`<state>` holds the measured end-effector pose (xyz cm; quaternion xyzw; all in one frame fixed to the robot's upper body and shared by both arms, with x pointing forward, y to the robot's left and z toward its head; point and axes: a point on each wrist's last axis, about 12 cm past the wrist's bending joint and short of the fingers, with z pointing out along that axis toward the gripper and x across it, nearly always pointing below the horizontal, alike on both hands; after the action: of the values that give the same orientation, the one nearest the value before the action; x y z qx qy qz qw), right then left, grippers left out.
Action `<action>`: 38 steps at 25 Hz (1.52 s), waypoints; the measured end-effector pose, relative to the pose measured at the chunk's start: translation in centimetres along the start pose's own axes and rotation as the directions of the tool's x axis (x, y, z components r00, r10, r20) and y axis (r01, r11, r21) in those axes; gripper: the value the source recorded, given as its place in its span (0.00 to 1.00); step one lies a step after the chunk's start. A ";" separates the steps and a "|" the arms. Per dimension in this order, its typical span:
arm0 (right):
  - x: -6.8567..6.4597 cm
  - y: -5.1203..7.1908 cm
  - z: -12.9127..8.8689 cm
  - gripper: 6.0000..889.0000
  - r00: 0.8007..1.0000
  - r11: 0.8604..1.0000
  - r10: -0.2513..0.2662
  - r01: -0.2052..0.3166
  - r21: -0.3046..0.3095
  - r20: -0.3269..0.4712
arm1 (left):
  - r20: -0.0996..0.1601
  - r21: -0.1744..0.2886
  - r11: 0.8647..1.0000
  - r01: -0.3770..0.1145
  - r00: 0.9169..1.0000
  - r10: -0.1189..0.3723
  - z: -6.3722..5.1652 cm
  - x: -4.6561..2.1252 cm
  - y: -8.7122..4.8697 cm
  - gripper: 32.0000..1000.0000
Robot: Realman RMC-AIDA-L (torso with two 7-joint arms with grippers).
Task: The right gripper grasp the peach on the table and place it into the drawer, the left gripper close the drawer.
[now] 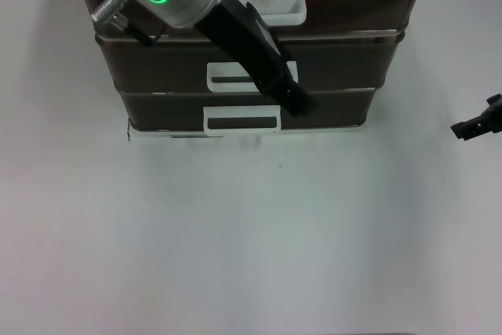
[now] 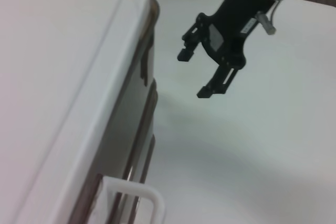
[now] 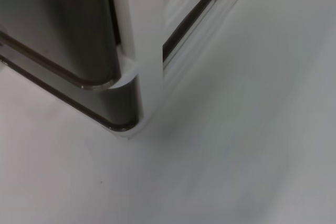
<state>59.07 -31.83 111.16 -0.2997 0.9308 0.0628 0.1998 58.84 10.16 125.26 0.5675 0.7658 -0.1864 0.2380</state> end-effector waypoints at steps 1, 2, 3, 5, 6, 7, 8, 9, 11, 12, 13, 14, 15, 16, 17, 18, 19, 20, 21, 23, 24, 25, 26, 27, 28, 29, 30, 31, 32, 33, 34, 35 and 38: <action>0.0 0.0 0.0 0.97 1.000 1.000 0.001 -0.001 0.000 0.001 | 0.004 -0.003 1.000 0.003 1.000 -0.003 0.0 0.08 0.2 0.88; 0.0 0.0 0.0 0.97 1.000 1.000 0.001 -0.001 -0.001 0.001 | 0.010 -0.007 1.000 0.005 1.000 -0.005 0.0 0.12 0.4 0.88; 0.0 0.0 0.0 0.97 1.000 1.000 0.000 0.000 -0.001 0.002 | 0.011 -0.009 1.000 0.007 1.000 -0.007 0.0 0.19 0.5 0.88; -0.1 0.0 0.0 0.97 1.000 1.000 -0.002 0.002 0.000 0.002 | 0.008 -0.020 1.000 0.013 1.000 -0.013 0.0 0.39 0.8 0.88; -0.1 0.0 0.0 0.97 1.000 1.000 -0.002 0.002 0.001 0.003 | 0.008 -0.020 1.000 0.013 1.000 -0.013 0.0 0.39 0.8 0.88; -0.1 0.0 0.1 0.97 1.000 1.000 -0.001 0.001 0.000 0.004 | 0.006 -0.025 1.000 0.015 1.000 -0.015 0.0 0.47 0.9 0.88; -0.1 0.1 0.2 0.97 1.000 1.000 0.000 0.000 -0.003 0.004 | 0.004 -0.027 1.000 0.016 1.000 -0.016 0.0 0.53 0.9 0.88; -0.1 0.1 0.3 0.97 1.000 1.000 0.001 -0.001 -0.007 0.005 | 0.002 -0.029 0.999 0.016 1.000 -0.016 0.0 0.57 0.9 0.88; -0.1 0.1 0.4 0.97 1.000 1.000 0.003 -0.003 -0.010 0.006 | -0.001 -0.026 1.000 0.017 1.000 -0.017 0.0 0.62 0.9 0.88; -0.1 0.1 0.4 0.97 1.000 1.000 0.004 -0.004 -0.008 0.007 | -0.003 -0.024 1.000 0.016 1.000 -0.016 0.0 0.63 0.9 0.88; -0.1 0.1 0.4 0.97 1.000 1.000 0.004 -0.004 -0.006 0.008 | -0.004 -0.022 1.000 0.016 1.000 -0.016 0.1 0.62 0.8 0.88; -0.2 0.0 0.4 0.97 1.000 1.000 0.004 -0.004 -0.005 0.008 | -0.006 -0.020 1.000 0.015 1.000 -0.015 0.1 0.61 0.8 0.88; -0.2 0.0 0.4 0.97 1.000 1.000 0.004 -0.004 -0.004 0.009 | -0.007 -0.018 1.000 0.015 1.000 -0.015 0.1 0.60 0.7 0.88; -0.2 0.1 0.4 0.97 1.000 1.000 0.003 -0.003 -0.005 0.009 | -0.010 -0.013 1.000 0.015 1.000 -0.016 0.1 0.62 0.6 0.88; -0.2 0.1 0.4 0.97 1.000 1.000 0.002 -0.002 -0.005 0.009 | -0.015 -0.007 1.000 0.015 1.000 -0.015 0.0 0.63 0.5 0.88; -0.2 0.1 0.5 0.97 1.000 1.000 0.002 -0.002 -0.005 0.009 | -0.018 -0.003 1.000 0.014 1.000 -0.014 0.0 0.64 0.4 0.88; -0.2 0.1 0.5 0.97 1.000 1.000 0.002 -0.002 -0.005 0.009 | -0.022 0.001 1.000 0.013 1.000 -0.013 0.0 0.65 0.3 0.88; -0.2 0.1 0.5 0.97 1.000 1.000 0.002 -0.001 -0.005 0.009 | -0.024 0.003 1.000 0.012 1.000 -0.012 0.0 0.65 0.3 0.88; -0.2 0.1 0.5 0.97 1.000 1.000 0.001 -0.001 -0.005 0.009 | -0.028 0.007 1.000 0.013 1.000 -0.013 0.0 0.68 0.2 0.88; -0.2 0.1 0.5 0.97 1.000 1.000 0.001 -0.001 -0.005 0.010 | -0.033 0.014 1.000 0.014 0.999 -0.014 0.0 0.75 0.1 0.88; -0.2 0.1 0.5 0.97 1.000 1.000 0.002 -0.002 -0.005 0.010 | -0.035 0.017 1.000 0.014 0.999 -0.014 0.0 0.76 0.1 0.88; -0.2 0.1 0.5 0.97 1.000 1.000 0.003 -0.003 -0.005 0.011 | -0.036 0.022 1.000 0.015 0.999 -0.014 0.0 0.75 0.0 0.88; -0.2 0.1 0.4 0.97 1.000 1.000 0.004 -0.004 -0.006 0.011 | -0.036 0.030 0.999 0.013 0.999 -0.012 -0.1 0.71 -0.2 0.88; -0.2 0.1 0.4 0.97 1.000 1.000 0.005 -0.005 -0.006 0.012 | -0.034 0.036 0.999 0.013 0.999 -0.011 -0.2 0.66 -0.3 0.88; -0.2 0.1 0.4 0.97 1.000 1.000 0.006 -0.006 -0.006 0.012 | -0.032 0.042 0.999 0.011 0.999 -0.010 -0.3 0.61 -0.5 0.88; -0.2 0.1 0.4 0.97 1.000 1.000 0.006 -0.006 -0.006 0.012 | -0.029 0.049 0.999 0.008 1.000 -0.006 -0.4 0.56 -0.6 0.88; -0.2 0.1 0.4 0.97 1.000 1.000 0.006 -0.006 -0.007 0.011 | -0.028 0.054 0.999 0.005 1.000 -0.003 -0.4 0.51 -0.7 0.88; -0.2 0.1 0.4 0.97 1.000 1.000 0.007 -0.007 -0.008 0.011 | -0.026 0.058 0.998 0.002 1.000 -0.001 -0.5 0.44 -0.8 0.88; -0.2 0.1 0.4 0.97 1.000 1.000 0.007 -0.007 -0.009 0.010 | -0.024 0.059 0.998 0.002 1.000 0.000 -0.5 0.39 -0.9 0.88; -0.2 0.1 0.4 0.97 1.000 1.000 0.007 -0.007 -0.010 0.010 | -0.021 0.060 0.998 0.001 1.000 0.000 -0.6 0.34 -1.0 0.88; -0.2 0.1 0.4 0.97 1.000 1.000 0.007 -0.007 -0.010 0.010 | -0.020 0.060 0.998 0.002 1.000 0.000 -0.6 0.33 -1.0 0.88; -0.2 0.1 0.4 0.97 1.000 1.000 0.007 -0.007 -0.011 0.010 | -0.019 0.060 0.998 0.003 1.000 -0.001 -0.6 0.33 -1.0 0.88; -0.2 0.1 0.4 0.97 1.000 1.000 0.008 -0.008 -0.010 0.010 | -0.021 0.062 0.998 0.003 1.000 -0.002 -0.7 0.34 -1.0 0.88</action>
<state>59.26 -31.57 110.87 -0.2968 0.9305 0.0699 0.2028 57.65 10.50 125.62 0.5755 0.7628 -0.2044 0.2123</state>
